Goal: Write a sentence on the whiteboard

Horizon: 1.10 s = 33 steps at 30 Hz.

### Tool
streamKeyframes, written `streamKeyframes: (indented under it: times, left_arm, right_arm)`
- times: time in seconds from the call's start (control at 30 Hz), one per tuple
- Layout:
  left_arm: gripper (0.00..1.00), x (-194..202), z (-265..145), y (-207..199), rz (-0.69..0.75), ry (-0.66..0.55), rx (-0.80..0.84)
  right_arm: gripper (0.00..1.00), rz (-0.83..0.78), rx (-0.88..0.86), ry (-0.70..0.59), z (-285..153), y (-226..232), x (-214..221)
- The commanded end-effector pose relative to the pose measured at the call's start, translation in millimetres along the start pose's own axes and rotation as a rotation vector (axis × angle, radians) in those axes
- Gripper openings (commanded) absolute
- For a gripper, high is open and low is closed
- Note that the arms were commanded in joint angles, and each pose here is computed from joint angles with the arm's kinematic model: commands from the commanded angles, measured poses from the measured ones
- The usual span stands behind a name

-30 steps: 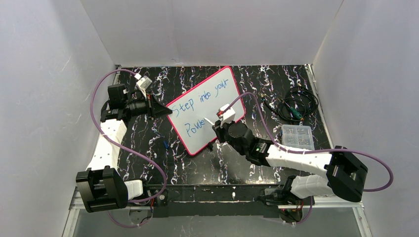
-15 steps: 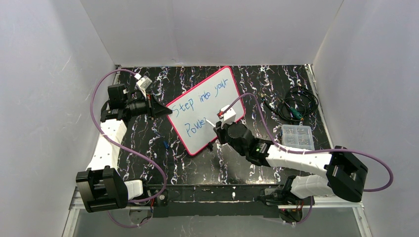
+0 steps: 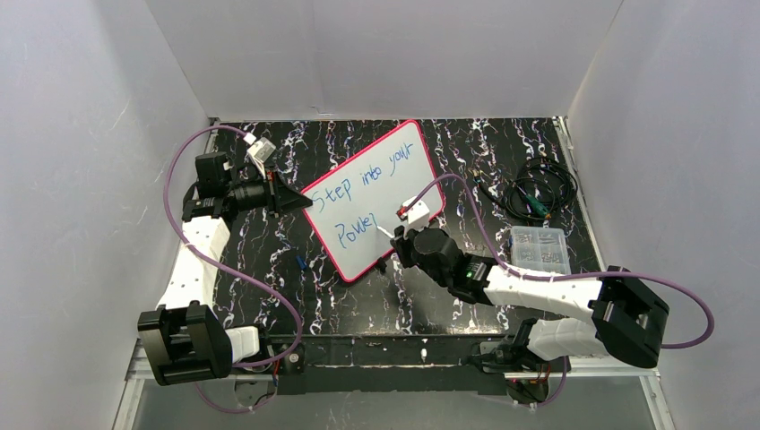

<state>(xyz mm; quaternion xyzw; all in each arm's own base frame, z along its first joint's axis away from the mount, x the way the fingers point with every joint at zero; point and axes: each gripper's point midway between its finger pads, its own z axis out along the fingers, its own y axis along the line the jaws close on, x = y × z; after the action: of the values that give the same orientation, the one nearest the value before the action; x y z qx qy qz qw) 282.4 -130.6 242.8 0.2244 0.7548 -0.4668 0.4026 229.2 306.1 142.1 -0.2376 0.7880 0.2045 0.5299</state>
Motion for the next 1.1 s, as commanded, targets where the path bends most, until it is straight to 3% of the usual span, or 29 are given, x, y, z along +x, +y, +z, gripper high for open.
streamKeyframes:
  times: [0.0, 0.27, 0.83, 1.07]
  left_arm:
    - [0.00, -3.3, -2.1, -27.0, 0.049, -0.007, 0.095]
    - [0.00, -3.3, -2.2, -27.2, 0.052, -0.008, 0.095]
    - [0.00, -3.8, -2.4, -27.8, 0.055, -0.009, 0.096]
    - [0.00, -4.1, -2.6, -28.2, 0.056, -0.010, 0.096]
  right_arm:
    - [0.01, 0.018, -0.013, -0.079, 3.5, 5.7, -30.1]
    - [0.01, -0.008, 0.000, -0.129, 6.5, 6.6, -53.0]
    - [0.01, 0.005, 0.070, -0.096, 6.7, -9.0, -38.1]
    - [0.01, 0.036, 0.036, -0.143, -8.0, -8.0, -50.1]
